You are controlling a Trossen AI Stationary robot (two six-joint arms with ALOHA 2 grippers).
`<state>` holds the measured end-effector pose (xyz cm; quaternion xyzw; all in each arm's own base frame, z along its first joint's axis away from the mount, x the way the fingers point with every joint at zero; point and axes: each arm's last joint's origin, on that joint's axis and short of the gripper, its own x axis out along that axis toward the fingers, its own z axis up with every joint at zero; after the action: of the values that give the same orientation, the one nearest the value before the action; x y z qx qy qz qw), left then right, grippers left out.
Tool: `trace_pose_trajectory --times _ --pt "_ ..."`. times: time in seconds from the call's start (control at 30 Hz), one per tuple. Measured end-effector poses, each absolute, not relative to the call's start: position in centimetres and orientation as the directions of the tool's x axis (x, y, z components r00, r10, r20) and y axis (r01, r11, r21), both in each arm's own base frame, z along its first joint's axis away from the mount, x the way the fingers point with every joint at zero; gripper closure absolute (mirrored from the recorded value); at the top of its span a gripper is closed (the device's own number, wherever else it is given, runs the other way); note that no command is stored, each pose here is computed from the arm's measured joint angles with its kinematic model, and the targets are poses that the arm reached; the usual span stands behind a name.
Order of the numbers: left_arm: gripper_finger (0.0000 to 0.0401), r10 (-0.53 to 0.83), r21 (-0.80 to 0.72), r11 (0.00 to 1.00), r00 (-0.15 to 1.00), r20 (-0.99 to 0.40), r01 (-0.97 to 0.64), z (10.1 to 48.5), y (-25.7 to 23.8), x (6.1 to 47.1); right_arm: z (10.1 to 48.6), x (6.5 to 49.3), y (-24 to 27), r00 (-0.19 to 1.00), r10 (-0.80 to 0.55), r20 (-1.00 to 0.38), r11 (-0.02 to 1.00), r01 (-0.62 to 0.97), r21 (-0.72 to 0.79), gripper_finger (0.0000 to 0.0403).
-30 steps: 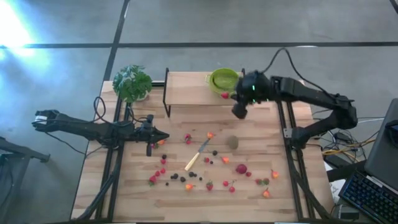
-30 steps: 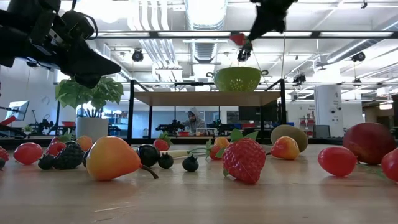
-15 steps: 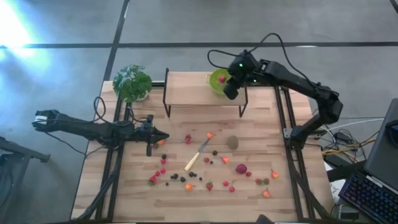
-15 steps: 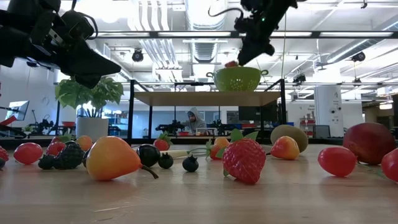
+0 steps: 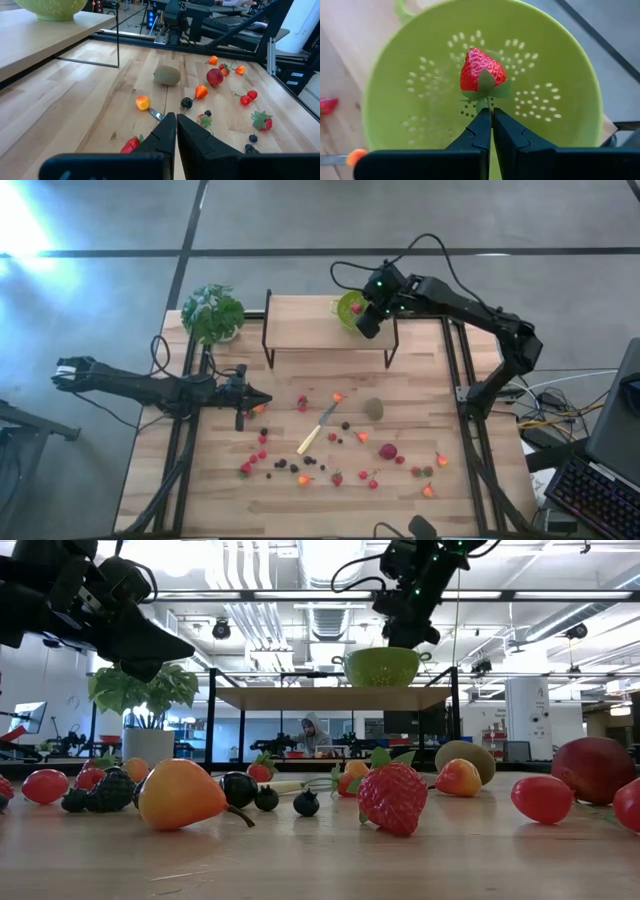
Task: Pick & Place Fruit
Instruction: Put the strawberry into the strainer bowl, then put the strawberry into th strainer bowl
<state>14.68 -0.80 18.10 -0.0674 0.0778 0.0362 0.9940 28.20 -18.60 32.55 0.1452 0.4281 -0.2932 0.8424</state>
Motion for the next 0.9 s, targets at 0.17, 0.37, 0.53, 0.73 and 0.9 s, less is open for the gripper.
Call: trace_pose_trajectory --times 0.17,0.37,0.53,0.73,0.9 --pt "0.0381 0.061 -0.128 0.988 0.985 -0.160 -0.082 18.10 -0.80 14.68 32.42 27.90 -18.57 0.413 -0.396 -0.820 0.768 0.639 -0.048 0.0394" --pt "0.0381 0.062 -0.128 0.988 0.985 -0.159 -0.083 18.11 -0.80 14.68 32.39 27.75 -18.58 0.404 -0.393 -0.826 0.764 0.643 -0.049 0.0394" --pt "0.0381 0.061 -0.129 0.988 0.985 -0.160 -0.082 18.11 -0.81 14.68 32.37 27.75 -18.59 0.404 -0.393 -0.826 0.765 0.642 -0.051 0.0393" --pt "0.0381 0.061 -0.128 0.988 0.985 -0.159 -0.082 18.12 -0.81 14.68 32.38 27.76 -18.59 0.404 -0.393 -0.826 0.766 0.641 -0.051 0.0369" --pt "0.0381 0.062 -0.128 0.988 0.985 -0.160 -0.082 18.10 -0.80 14.68 32.40 27.74 -18.58 0.404 -0.394 -0.826 0.767 0.640 -0.052 0.0346"
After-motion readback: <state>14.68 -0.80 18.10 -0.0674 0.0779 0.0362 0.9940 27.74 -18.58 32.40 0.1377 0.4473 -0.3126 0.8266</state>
